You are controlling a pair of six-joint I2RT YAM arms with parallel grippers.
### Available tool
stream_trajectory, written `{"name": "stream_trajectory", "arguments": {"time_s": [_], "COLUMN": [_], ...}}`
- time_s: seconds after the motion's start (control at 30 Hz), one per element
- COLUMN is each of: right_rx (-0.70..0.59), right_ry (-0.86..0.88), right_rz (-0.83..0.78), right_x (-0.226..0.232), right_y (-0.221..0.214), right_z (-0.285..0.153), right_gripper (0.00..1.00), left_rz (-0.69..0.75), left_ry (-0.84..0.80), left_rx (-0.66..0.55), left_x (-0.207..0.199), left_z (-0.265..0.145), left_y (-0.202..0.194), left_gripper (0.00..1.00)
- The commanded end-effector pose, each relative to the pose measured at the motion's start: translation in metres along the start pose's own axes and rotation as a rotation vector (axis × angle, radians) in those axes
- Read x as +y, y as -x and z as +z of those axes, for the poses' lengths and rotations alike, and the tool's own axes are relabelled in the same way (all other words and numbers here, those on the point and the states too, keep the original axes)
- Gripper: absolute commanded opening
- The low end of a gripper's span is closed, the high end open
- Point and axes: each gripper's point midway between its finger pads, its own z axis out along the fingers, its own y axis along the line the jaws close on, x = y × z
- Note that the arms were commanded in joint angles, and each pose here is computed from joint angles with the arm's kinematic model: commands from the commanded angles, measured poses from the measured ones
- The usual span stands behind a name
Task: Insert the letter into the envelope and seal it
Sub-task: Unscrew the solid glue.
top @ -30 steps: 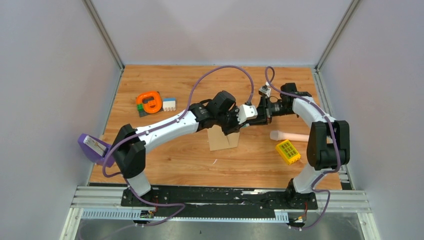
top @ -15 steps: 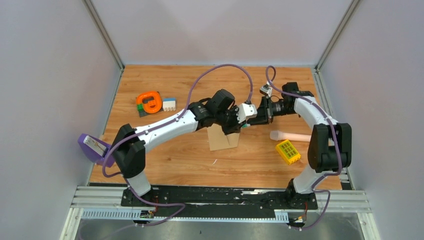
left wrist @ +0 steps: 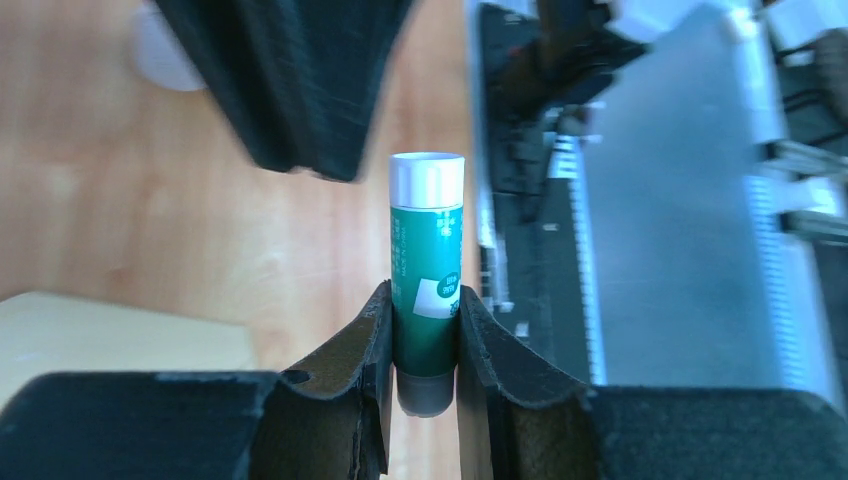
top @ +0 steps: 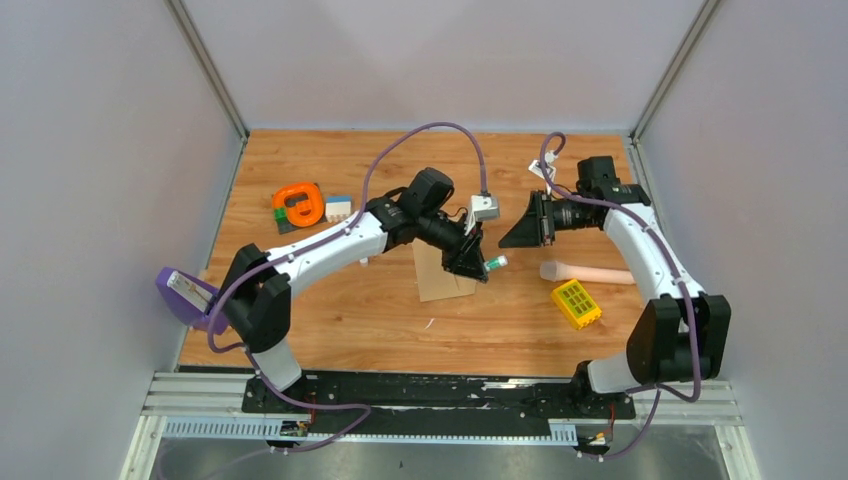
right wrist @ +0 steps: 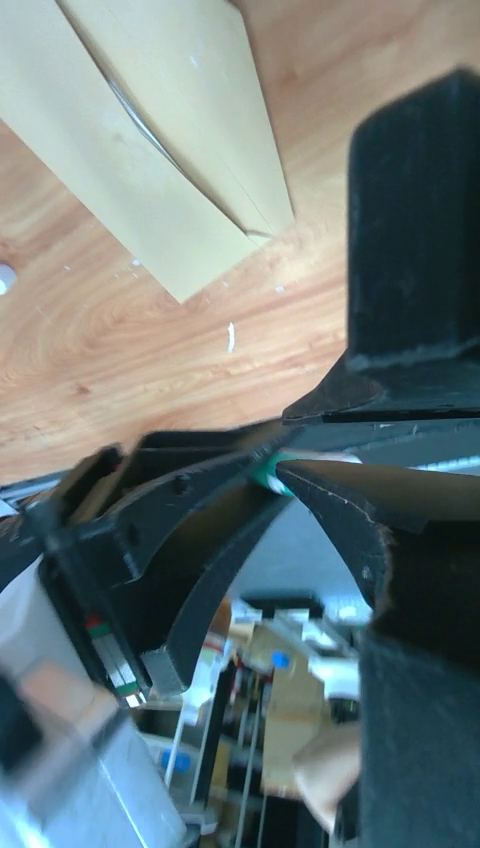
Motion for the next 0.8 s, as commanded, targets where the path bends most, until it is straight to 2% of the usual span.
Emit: {"name": "stream_trajectory", "arguments": {"time_s": [0.0, 0.13, 0.23, 0.33, 0.4, 0.53, 0.63, 0.77], "right_rx": [-0.054, -0.066, -0.070, -0.068, -0.058, 0.010, 0.043, 0.062], "right_ry": [-0.025, -0.028, -0.068, -0.134, -0.154, -0.082, -0.092, -0.160], "right_rz": [-0.340, -0.495, -0.533, -0.423, -0.280, -0.029, 0.045, 0.041], "right_x": [0.014, 0.026, 0.028, 0.021, 0.015, 0.017, 0.012, -0.005], "right_y": [0.027, 0.028, 0.030, 0.039, 0.039, 0.022, 0.011, 0.002], "right_z": [-0.009, -0.012, -0.014, -0.016, -0.016, -0.010, -0.009, -0.008], "right_gripper": [0.17, 0.21, 0.31, 0.40, 0.42, 0.43, 0.45, 0.47], "left_rz": [-0.102, -0.150, -0.144, -0.125, -0.082, -0.032, 0.003, 0.008], "left_ry": [-0.302, -0.445, -0.463, -0.326, -0.185, 0.101, 0.226, 0.241], "left_rx": [-0.061, -0.076, -0.089, -0.077, -0.071, -0.058, -0.050, -0.049], "left_x": [-0.055, -0.074, -0.075, -0.056, -0.035, 0.011, 0.033, 0.036], "left_z": [-0.004, -0.008, -0.009, -0.004, -0.003, -0.008, -0.015, -0.015], "left_y": [0.012, 0.015, 0.019, 0.013, 0.013, 0.009, 0.008, 0.008], "left_gripper": [0.00, 0.01, 0.01, 0.01, 0.01, 0.00, 0.00, 0.00]}}
